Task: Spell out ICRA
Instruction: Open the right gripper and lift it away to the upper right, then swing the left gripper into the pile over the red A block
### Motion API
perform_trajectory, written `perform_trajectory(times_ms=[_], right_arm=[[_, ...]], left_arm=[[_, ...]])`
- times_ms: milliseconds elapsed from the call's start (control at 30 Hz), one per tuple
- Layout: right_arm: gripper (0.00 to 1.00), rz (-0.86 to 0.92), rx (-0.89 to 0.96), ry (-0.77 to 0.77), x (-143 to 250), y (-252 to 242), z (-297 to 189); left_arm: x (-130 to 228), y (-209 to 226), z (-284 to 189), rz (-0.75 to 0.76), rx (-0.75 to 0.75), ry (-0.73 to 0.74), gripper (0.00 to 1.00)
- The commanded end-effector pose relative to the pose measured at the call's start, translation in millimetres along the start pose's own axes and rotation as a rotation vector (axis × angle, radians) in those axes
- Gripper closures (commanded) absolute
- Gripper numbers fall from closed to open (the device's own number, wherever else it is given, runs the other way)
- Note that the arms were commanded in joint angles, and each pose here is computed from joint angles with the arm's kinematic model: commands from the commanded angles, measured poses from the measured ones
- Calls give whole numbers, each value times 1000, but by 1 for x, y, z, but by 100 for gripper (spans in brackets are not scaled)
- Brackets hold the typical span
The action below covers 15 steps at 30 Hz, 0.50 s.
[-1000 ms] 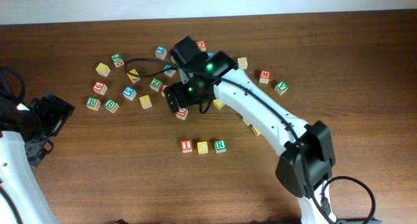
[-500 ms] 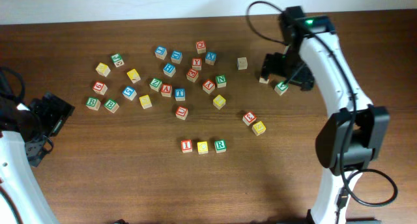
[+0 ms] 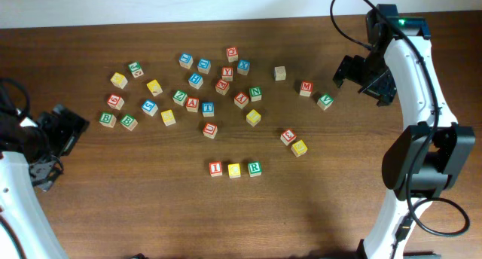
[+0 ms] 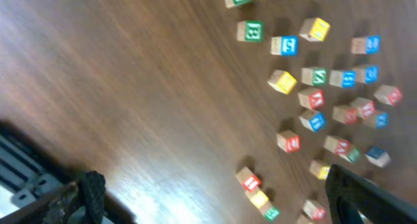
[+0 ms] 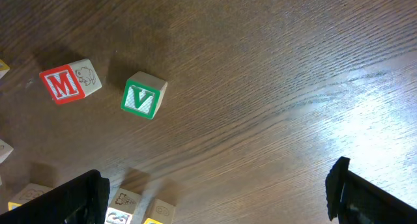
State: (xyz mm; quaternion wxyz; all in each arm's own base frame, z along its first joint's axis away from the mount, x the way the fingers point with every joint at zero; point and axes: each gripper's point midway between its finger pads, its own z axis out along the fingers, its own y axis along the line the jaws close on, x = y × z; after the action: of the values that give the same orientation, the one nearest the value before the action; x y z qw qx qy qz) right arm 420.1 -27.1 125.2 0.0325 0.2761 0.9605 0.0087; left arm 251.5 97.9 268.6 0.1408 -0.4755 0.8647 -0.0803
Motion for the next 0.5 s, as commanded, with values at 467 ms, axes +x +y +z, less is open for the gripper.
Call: perform_trajectory(times_ms=[467], right_arm=[[2, 3, -19, -53, -4, 0, -20]], left_arm=[[66, -183, 147, 786, -103, -90, 0]])
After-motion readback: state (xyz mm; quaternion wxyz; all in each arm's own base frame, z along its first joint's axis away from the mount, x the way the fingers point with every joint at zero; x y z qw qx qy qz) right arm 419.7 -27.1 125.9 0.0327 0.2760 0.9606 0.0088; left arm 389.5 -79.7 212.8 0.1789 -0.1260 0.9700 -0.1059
